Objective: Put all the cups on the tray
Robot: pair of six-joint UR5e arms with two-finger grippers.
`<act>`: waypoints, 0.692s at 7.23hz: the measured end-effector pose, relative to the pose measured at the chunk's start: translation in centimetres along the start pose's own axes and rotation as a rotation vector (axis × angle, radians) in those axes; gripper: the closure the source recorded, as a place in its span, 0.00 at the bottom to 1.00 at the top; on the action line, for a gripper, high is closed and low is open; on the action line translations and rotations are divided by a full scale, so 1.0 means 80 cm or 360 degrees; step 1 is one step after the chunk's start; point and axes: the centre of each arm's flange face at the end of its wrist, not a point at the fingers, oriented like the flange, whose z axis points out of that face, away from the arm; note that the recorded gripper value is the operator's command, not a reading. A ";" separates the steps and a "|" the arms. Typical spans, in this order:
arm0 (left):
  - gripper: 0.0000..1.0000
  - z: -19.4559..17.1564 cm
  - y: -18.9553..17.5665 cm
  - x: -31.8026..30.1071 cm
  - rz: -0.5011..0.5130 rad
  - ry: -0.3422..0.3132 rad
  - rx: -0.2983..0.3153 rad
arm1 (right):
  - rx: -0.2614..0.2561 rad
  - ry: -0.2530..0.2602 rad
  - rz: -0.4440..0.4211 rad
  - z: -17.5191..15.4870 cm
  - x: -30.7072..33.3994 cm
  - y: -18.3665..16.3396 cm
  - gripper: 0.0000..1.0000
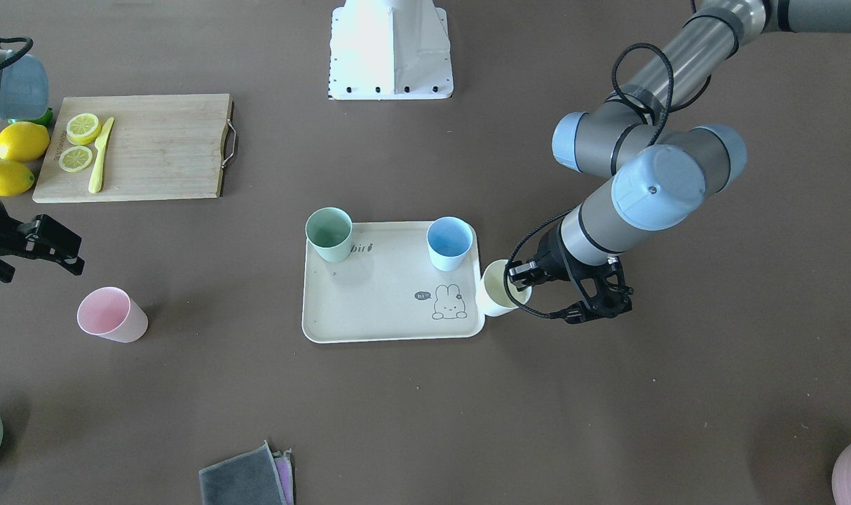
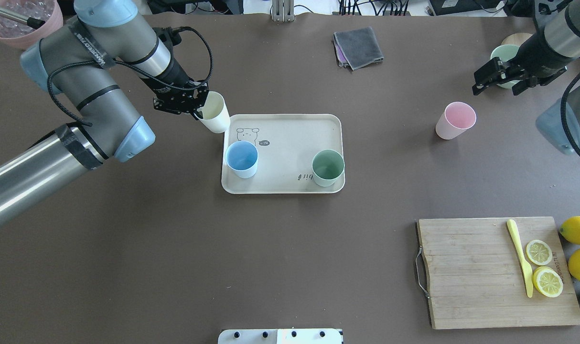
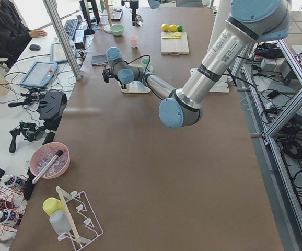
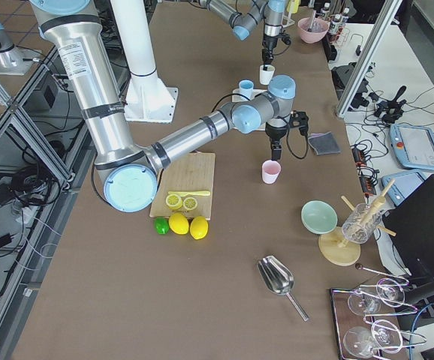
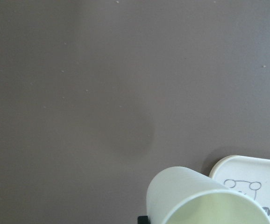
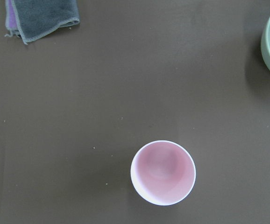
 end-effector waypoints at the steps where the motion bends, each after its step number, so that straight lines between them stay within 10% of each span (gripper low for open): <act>1: 1.00 0.011 0.016 0.021 -0.0020 0.0001 0.0006 | 0.0000 0.0013 -0.0001 0.000 0.015 -0.004 0.00; 5: 1.00 0.049 0.052 0.053 -0.0034 -0.0032 0.0033 | -0.0004 0.0015 0.0017 -0.001 0.033 -0.007 0.00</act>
